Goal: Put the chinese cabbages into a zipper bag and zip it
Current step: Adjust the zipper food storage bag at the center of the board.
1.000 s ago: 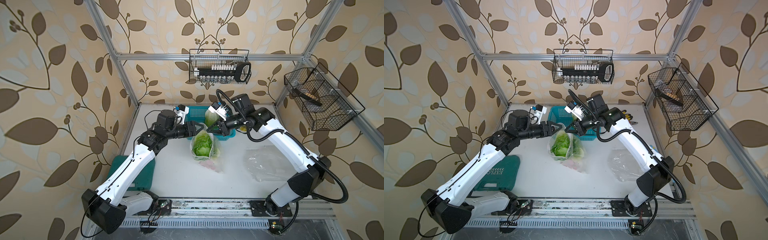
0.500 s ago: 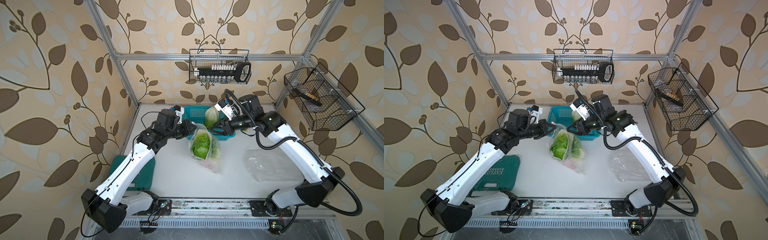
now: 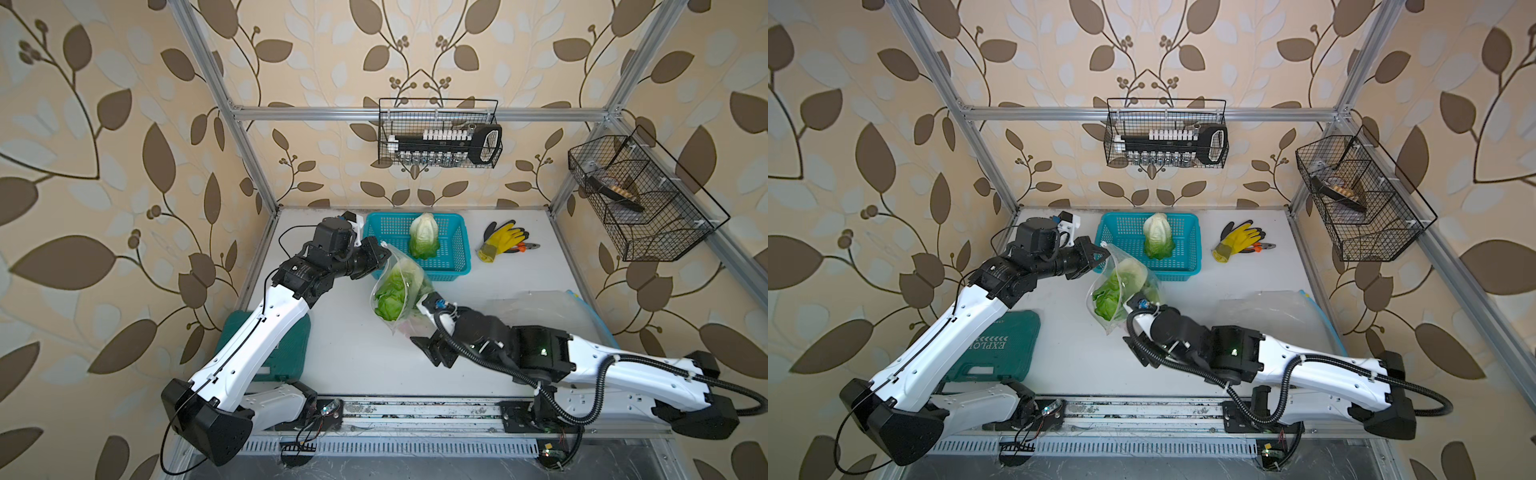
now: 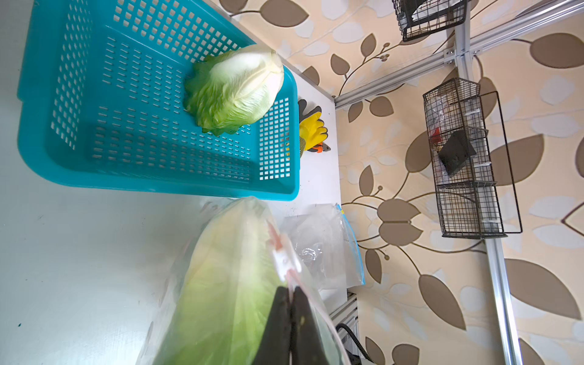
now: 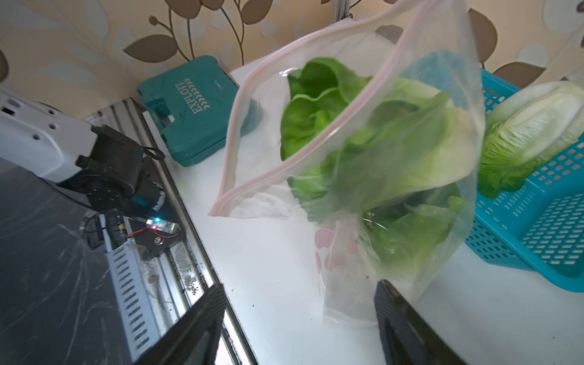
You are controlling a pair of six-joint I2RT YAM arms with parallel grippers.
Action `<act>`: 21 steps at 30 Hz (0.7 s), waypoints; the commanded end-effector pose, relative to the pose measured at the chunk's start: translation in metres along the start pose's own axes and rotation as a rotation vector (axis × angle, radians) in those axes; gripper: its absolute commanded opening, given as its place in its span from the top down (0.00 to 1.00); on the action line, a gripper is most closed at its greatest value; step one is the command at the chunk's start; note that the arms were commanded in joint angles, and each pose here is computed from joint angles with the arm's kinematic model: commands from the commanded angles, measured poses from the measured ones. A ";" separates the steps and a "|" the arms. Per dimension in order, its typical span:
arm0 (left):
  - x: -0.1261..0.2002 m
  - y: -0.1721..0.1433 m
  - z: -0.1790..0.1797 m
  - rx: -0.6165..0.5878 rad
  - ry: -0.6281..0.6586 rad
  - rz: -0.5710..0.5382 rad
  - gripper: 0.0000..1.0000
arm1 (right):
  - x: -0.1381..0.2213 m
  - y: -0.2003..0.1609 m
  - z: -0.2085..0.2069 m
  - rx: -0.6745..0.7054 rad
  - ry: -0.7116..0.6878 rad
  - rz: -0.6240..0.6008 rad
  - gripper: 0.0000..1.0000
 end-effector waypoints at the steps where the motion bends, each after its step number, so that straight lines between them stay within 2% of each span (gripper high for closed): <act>1: 0.017 0.014 -0.018 -0.017 -0.045 -0.071 1.00 | -0.002 0.033 -0.001 -0.093 -0.224 -0.228 0.25; 9: 0.018 0.013 -0.018 -0.017 -0.047 -0.068 1.00 | -0.030 0.032 0.027 -0.145 -0.267 -0.235 0.26; 11: 0.018 0.012 -0.017 -0.014 -0.046 -0.071 1.00 | -0.037 0.027 0.023 -0.161 -0.334 -0.238 0.31; 14: 0.018 0.012 -0.017 -0.009 -0.049 -0.073 1.00 | -0.040 0.028 0.017 -0.165 -0.408 -0.257 0.49; 15: 0.019 0.012 -0.017 -0.008 -0.047 -0.073 1.00 | -0.039 0.029 0.017 -0.167 -0.411 -0.263 0.57; 17: 0.023 0.014 -0.019 -0.023 -0.045 -0.084 1.00 | -0.034 0.036 0.018 -0.150 -0.391 -0.268 0.82; 19: 0.034 0.021 -0.021 -0.066 -0.008 -0.114 1.00 | -0.020 0.050 0.017 -0.114 -0.352 -0.265 0.93; 21: 0.049 0.031 -0.024 -0.106 0.036 -0.150 1.00 | -0.001 0.067 0.020 -0.034 -0.249 -0.267 0.99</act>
Point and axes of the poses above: each gripper's point midway between its finger pads, its own x axis back along the fingers, its own z axis along the line the jaws close on, y = z × x, the point moved 3 cm from there along x, back along the fingers, and after that the axes turned 7 degrees about -x, right-handed, at the moved point
